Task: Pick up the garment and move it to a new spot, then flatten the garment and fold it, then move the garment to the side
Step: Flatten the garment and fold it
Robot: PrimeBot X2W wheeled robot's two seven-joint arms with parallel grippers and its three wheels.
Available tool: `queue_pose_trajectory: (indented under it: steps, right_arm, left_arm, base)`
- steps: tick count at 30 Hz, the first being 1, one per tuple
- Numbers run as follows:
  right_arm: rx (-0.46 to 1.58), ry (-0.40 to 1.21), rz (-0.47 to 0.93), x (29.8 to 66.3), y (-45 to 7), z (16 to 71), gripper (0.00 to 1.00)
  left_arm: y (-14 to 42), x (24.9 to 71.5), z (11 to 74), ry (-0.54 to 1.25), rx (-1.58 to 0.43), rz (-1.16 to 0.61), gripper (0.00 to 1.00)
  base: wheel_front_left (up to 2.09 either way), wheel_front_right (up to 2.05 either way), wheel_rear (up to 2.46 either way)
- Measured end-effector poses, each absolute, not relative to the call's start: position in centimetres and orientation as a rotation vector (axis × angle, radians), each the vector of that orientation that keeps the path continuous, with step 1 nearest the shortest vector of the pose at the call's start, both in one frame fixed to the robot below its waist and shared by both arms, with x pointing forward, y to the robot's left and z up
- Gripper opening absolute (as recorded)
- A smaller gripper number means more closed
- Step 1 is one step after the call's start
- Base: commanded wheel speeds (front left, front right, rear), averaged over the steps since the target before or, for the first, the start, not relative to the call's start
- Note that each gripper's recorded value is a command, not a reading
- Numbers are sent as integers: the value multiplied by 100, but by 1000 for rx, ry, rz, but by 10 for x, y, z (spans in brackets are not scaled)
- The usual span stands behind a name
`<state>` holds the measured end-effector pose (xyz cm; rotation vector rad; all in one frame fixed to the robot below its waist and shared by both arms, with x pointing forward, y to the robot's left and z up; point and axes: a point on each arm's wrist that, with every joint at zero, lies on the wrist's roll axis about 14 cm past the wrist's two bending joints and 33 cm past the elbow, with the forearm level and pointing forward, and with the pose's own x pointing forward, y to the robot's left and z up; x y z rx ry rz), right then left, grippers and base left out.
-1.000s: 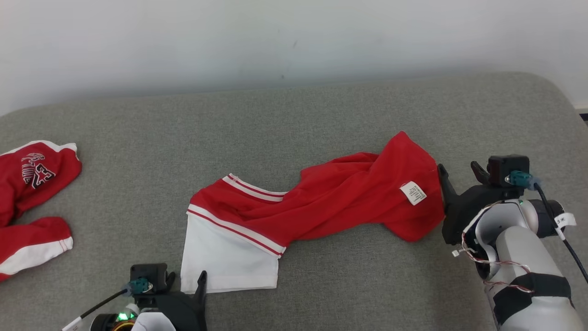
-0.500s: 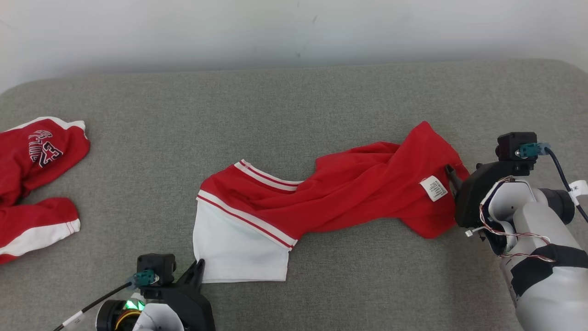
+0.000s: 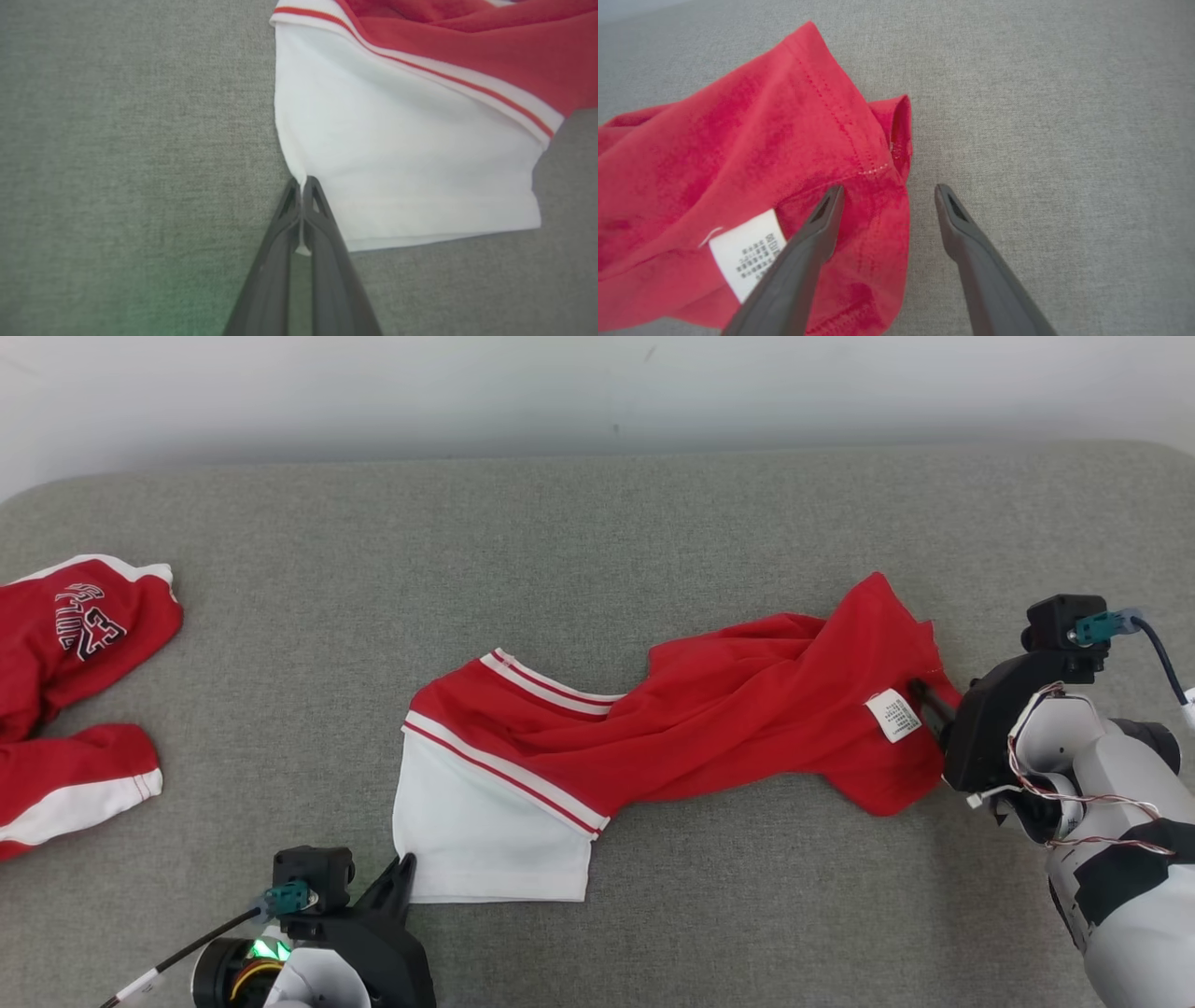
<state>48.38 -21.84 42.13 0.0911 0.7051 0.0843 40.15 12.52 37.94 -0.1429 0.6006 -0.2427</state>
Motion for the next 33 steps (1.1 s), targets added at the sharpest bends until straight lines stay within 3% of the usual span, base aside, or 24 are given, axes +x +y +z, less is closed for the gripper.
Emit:
queue_pose_trajectory:
  steps: [15,30,33]
  right_arm:
    - [117,711,147,494,-210,427,100]
    - [94,830,200,497,-191,404,100]
    - [89,847,214,495,-187,400,88]
  left_arm:
    - [128,404,374,615,-136,-244,0]
    - [133,404,371,621,-141,-234,0]
    - [133,404,371,620,-142,-233,0]
  base:
    - [0,0,0]
    - [0,0,0]
    - [0,0,0]
